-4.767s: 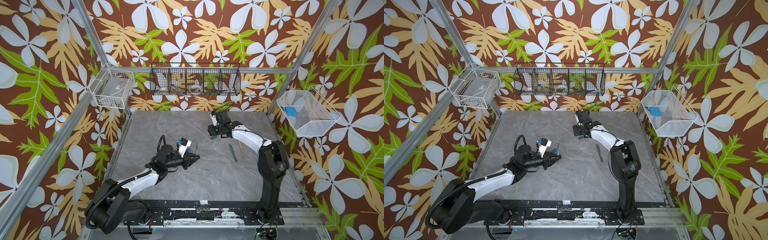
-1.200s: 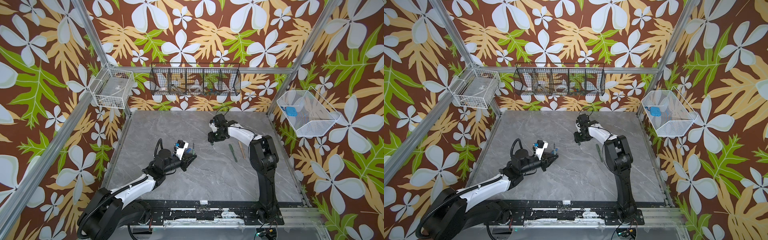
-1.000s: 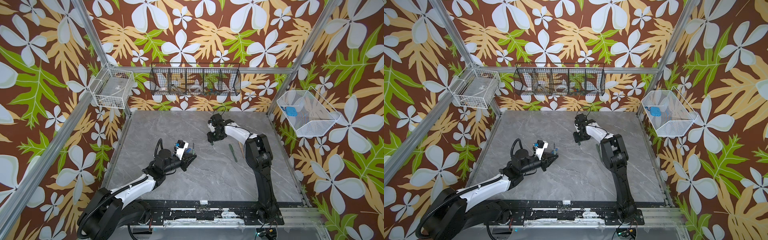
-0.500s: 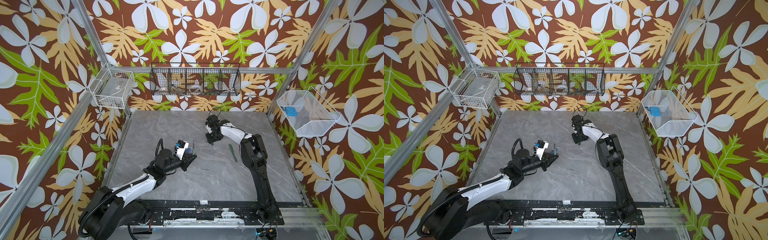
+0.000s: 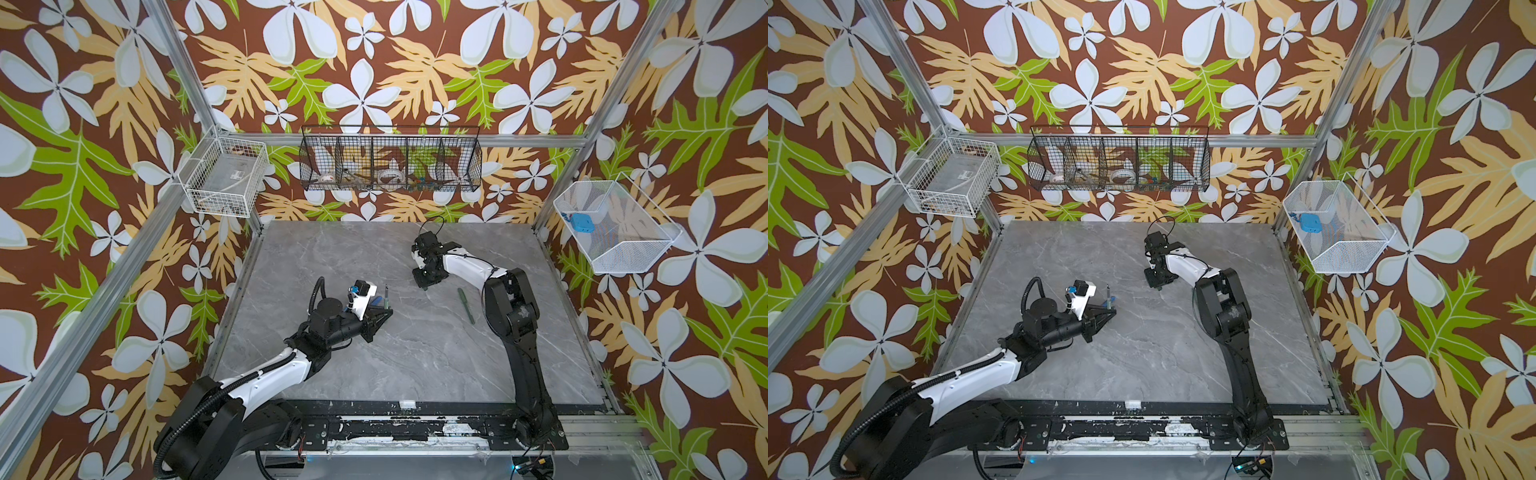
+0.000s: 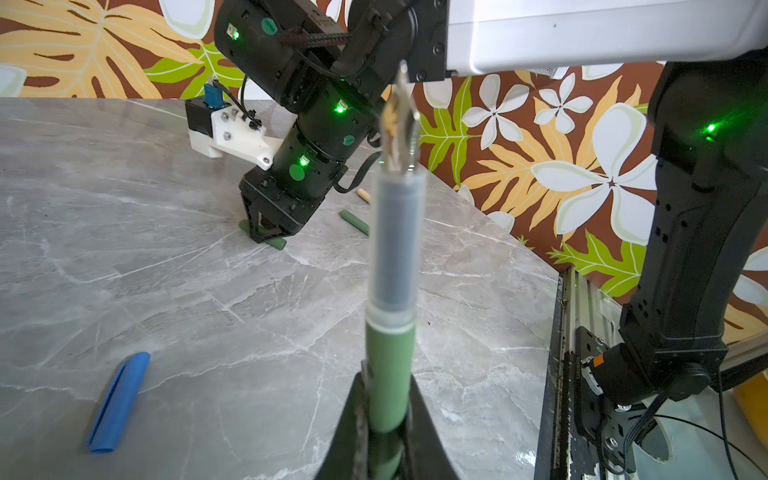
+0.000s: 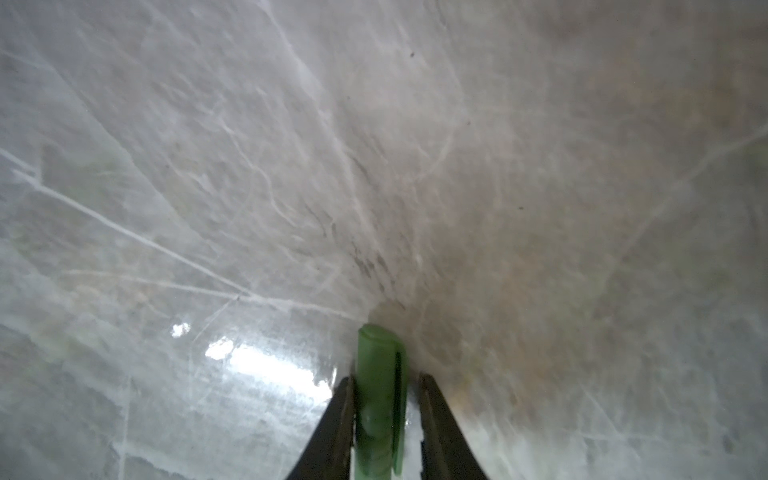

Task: Insert the pens into the pen caps
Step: 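Close the right gripper on the green cap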

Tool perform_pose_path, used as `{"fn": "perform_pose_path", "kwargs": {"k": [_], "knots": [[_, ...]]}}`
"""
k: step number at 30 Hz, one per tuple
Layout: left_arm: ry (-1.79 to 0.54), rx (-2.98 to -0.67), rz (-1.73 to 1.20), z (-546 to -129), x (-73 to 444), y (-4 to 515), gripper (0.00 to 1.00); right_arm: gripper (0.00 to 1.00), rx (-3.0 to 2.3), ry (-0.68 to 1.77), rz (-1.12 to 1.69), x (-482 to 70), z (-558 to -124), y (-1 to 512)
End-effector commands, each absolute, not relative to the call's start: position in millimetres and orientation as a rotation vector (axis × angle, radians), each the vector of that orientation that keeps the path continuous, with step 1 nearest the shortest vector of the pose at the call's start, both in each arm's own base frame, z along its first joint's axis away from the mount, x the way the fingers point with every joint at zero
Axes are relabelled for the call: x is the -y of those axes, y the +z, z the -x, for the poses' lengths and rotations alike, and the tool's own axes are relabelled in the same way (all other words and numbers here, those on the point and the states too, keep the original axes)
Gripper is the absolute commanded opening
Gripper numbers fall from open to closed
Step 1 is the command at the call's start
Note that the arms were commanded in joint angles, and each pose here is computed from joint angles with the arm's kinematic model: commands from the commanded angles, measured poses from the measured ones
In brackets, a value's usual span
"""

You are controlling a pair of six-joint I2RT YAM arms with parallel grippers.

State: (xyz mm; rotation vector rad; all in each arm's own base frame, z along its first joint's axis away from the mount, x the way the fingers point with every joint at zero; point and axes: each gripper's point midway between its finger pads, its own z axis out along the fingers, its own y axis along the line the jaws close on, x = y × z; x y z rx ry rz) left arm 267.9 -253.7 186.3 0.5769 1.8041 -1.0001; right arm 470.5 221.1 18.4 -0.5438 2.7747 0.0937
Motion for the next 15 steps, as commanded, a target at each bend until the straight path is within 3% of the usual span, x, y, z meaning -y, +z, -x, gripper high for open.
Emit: {"fn": "perform_pose_path", "kwargs": {"k": [1, 15], "knots": [[-0.992, -1.775, -0.591, -268, 254, 192, 0.0, 0.25, -2.864, 0.145, 0.581, -221, -446, 8], [-0.975, -1.753, -0.584, -266, 251, 196, 0.0, 0.16, -2.634, 0.41, 0.579, -244, -441, 68]]}}
